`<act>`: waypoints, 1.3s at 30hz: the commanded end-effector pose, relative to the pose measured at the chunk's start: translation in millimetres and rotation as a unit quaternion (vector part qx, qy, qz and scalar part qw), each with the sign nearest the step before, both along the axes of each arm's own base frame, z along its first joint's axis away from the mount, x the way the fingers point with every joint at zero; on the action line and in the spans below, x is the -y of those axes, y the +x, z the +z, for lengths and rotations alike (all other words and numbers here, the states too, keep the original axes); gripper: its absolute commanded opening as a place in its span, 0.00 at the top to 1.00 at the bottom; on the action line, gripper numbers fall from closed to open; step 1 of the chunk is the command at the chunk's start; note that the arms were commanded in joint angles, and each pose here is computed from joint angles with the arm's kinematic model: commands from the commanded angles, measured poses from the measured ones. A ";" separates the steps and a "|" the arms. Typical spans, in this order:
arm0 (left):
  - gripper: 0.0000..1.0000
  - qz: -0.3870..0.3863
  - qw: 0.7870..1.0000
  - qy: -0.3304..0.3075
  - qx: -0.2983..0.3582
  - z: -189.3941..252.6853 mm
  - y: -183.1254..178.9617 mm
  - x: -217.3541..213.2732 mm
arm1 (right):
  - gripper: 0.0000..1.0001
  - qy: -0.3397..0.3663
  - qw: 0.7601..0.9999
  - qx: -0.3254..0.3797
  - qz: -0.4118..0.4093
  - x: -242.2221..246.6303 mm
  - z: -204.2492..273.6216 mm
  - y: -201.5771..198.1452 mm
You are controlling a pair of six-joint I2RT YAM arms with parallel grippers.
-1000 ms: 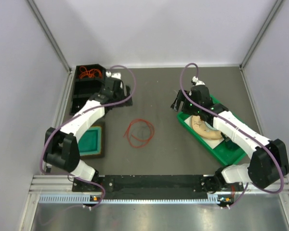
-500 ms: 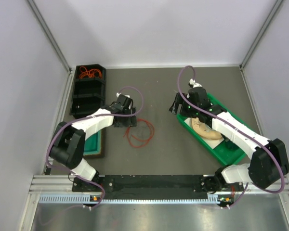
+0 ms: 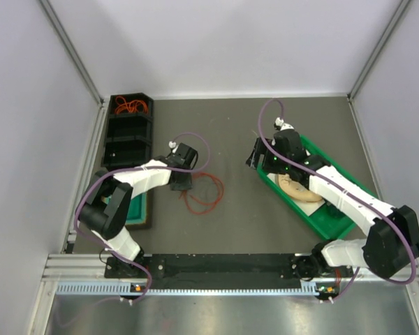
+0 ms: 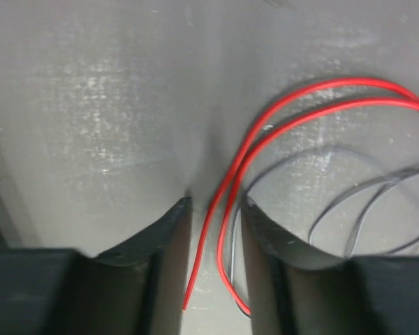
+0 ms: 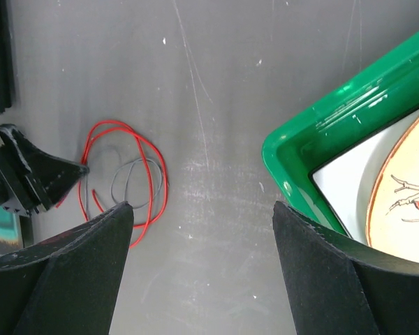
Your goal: Untangle the cables
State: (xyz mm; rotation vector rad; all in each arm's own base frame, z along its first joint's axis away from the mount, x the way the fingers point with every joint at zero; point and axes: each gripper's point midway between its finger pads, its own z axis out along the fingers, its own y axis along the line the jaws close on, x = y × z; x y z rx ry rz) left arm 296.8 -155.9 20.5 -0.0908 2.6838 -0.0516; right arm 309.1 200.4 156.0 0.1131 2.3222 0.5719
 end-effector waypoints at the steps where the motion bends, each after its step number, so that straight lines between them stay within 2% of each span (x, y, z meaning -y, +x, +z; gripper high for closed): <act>1: 0.72 0.031 0.999 0.025 -0.010 -15.5 -8.0 -11.5 | 0.20 0.013 1.000 0.022 -0.003 -1.4 15.7 -3.0; 3: 0.80 0.032 0.999 0.026 -0.016 -20.6 -10.3 -12.4 | 0.20 0.012 1.000 0.023 -0.003 -0.6 16.4 -5.6; 4: 0.90 0.032 0.999 0.024 -0.016 -21.0 -10.2 -11.4 | 0.20 0.012 1.000 0.023 -0.003 -0.2 16.5 -6.3; 6: 1.00 0.028 0.999 0.013 -0.012 -17.4 -7.6 -5.9 | 0.20 0.013 1.000 0.025 -0.005 1.0 17.2 -7.9; 15: 1.00 0.004 0.999 -0.033 0.041 43.1 10.0 14.4 | 0.20 0.014 0.999 0.027 -0.012 4.5 17.8 -13.1; 21: 1.00 -0.005 0.992 -0.058 0.114 117.5 27.7 19.9 | 0.20 0.013 0.999 0.029 -0.012 3.7 18.1 -13.3; 26: 1.00 -0.011 0.983 -0.084 0.161 159.3 33.5 24.4 | 0.20 0.014 0.999 0.030 -0.009 0.8 19.3 -12.8; 29: 1.00 -0.011 0.981 -0.084 0.172 162.4 38.2 24.4 | 0.20 0.013 0.999 0.028 -0.009 0.6 17.4 -12.6; 31: 1.00 -0.008 0.984 -0.069 0.167 148.7 39.9 21.4 | 0.20 0.014 1.000 0.027 -0.008 -0.2 16.9 -13.0; 34: 0.79 -0.015 0.990 -0.059 0.128 121.6 38.2 26.3 | 0.20 0.013 1.000 0.026 -0.007 -0.4 15.8 -14.2; 35: 0.67 -0.017 0.993 -0.051 0.106 106.1 38.5 28.1 | 0.20 0.012 1.000 0.025 -0.008 0.0 15.5 -14.3; 36: 0.60 -0.010 0.995 -0.046 0.091 97.6 36.8 27.8 | 0.20 0.012 1.000 0.025 -0.007 -0.7 15.1 -14.8; 38: 0.55 0.002 0.997 -0.016 0.074 74.8 39.5 21.6 | 0.20 0.011 1.000 0.025 -0.008 -0.3 14.8 -14.8; 39: 0.49 0.006 0.997 -0.007 0.071 69.1 40.3 20.1 | 0.20 0.010 1.000 0.025 -0.006 -0.7 14.5 -14.7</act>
